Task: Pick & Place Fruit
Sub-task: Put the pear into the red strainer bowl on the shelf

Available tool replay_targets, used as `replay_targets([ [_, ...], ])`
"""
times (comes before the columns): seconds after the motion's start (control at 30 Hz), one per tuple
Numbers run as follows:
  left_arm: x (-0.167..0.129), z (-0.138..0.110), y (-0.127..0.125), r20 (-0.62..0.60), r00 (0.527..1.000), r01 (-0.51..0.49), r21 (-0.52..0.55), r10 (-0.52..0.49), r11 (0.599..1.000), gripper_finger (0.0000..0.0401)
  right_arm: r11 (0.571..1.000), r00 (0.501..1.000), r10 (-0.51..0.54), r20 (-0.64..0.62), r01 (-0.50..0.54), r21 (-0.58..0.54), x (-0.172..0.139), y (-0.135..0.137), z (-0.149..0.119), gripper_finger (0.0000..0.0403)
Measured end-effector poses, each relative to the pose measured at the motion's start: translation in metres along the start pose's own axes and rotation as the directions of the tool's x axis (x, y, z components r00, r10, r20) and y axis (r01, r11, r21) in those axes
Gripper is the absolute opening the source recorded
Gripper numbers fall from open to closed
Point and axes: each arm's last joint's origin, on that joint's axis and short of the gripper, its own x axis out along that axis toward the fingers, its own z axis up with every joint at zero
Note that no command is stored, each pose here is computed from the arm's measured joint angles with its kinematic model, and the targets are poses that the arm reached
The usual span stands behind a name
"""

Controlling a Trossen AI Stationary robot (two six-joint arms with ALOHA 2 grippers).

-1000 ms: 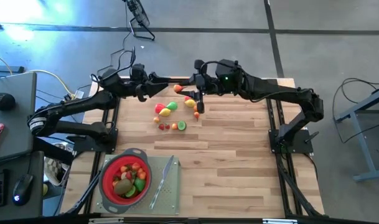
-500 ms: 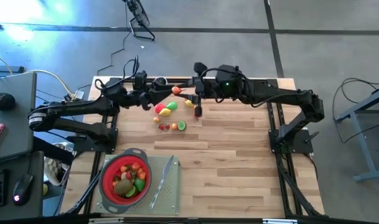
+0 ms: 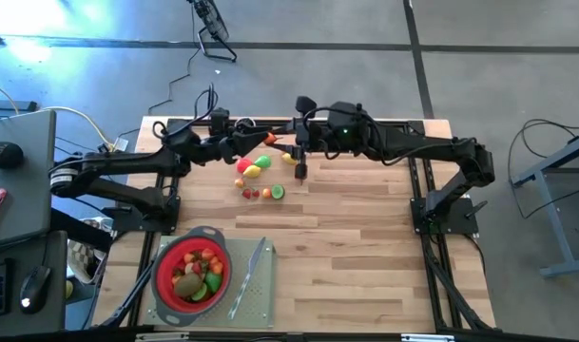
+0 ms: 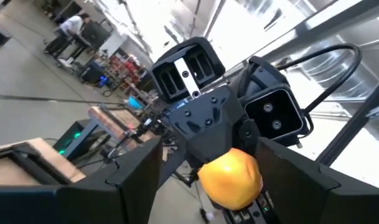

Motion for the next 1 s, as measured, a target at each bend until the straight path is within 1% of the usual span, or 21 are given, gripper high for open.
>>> replay_targets([
  [0.07,0.0013,-0.0011,0.001,-0.004,1.0,0.009,-0.003,-0.009,1.0,0.0251,1.0,1.0,-0.024,-0.008,0.024,-0.002,0.0,-0.0005,-0.0001,0.0102],
  [0.17,0.0019,-0.0028,0.0026,-0.015,1.0,0.005,-0.004,-0.005,1.0,0.0251,1.0,0.999,-0.03,-0.012,0.03,-0.005,-0.0001,-0.0017,-0.0007,0.0102],
  [0.33,0.0018,-0.0031,0.0017,-0.034,0.999,0.028,-0.004,-0.028,1.0,0.0251,0.998,0.998,-0.057,-0.021,0.057,-0.023,-0.0001,-0.0026,-0.001,0.0102],
  [0.57,0.0018,-0.0031,0.0015,-0.034,0.999,0.03,0.0,-0.03,1.0,0.0251,0.998,0.998,-0.052,-0.03,0.051,-0.024,-0.0001,-0.0023,-0.0019,0.0102],
  [0.73,0.0018,-0.0032,0.0018,-0.035,0.999,0.027,0.008,-0.027,1.0,0.025,0.999,0.998,-0.044,-0.05,0.043,-0.023,0.0056,-0.0005,-0.0076,0.0102],
  [0.83,0.0018,-0.0034,0.0018,-0.038,0.999,0.028,0.014,-0.028,0.999,0.024,0.999,0.998,-0.044,-0.051,0.043,-0.021,0.0083,0.0,-0.0095,0.0102],
  [1.0,0.0018,-0.0035,0.0017,-0.044,0.998,0.034,0.014,-0.033,0.999,0.0206,0.998,0.997,-0.061,-0.041,0.06,-0.021,0.0089,-0.0005,-0.0086,0.0102],
])
